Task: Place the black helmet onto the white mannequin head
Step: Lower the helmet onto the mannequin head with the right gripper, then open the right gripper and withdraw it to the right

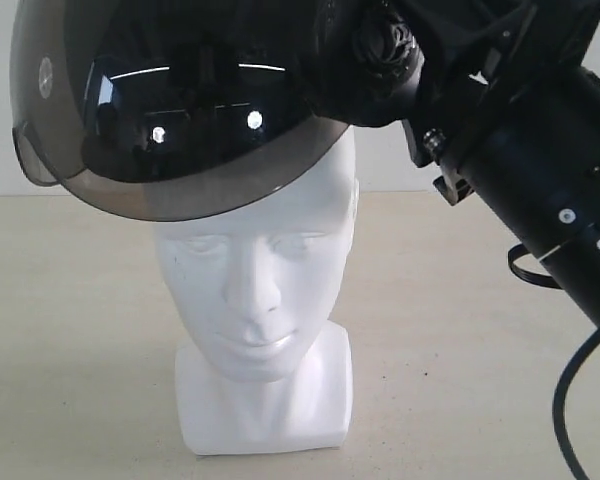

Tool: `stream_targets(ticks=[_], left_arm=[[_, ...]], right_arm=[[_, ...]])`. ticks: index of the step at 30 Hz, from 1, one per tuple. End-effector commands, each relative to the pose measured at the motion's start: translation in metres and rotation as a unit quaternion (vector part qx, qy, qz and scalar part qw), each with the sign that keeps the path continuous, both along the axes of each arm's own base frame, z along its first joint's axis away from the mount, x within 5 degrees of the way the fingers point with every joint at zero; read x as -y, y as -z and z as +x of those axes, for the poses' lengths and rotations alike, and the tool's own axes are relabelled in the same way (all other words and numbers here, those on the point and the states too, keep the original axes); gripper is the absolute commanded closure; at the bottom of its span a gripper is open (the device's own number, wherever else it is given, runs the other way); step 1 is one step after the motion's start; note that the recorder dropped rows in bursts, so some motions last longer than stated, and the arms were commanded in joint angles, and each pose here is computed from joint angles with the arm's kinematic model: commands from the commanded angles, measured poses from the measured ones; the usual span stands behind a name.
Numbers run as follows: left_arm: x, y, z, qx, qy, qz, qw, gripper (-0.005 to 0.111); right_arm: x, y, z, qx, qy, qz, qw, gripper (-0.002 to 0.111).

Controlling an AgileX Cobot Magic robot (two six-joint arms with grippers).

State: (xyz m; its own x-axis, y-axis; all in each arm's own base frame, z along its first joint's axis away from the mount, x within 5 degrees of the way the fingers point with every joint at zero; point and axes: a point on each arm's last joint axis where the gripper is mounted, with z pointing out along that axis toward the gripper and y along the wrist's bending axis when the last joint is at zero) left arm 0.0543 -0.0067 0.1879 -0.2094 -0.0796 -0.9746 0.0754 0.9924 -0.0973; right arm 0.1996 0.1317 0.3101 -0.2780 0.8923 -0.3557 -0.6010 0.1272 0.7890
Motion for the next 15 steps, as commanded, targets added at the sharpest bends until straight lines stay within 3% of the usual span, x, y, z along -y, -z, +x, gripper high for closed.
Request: stream_targets(ticks=[1, 15], left_arm=[[0.000, 0.001, 0.000, 0.001, -0.002, -0.004, 1.000, 0.102], [0.000, 0.001, 0.000, 0.001, -0.002, -0.004, 1.000, 0.102]], right_arm=[[0.014, -0.001, -0.006, 0.012, 0.043, 0.000, 0.999, 0.108], [0.016, 0.012, -0.009, -0.002, 0.045, -0.019, 0.999, 0.108]])
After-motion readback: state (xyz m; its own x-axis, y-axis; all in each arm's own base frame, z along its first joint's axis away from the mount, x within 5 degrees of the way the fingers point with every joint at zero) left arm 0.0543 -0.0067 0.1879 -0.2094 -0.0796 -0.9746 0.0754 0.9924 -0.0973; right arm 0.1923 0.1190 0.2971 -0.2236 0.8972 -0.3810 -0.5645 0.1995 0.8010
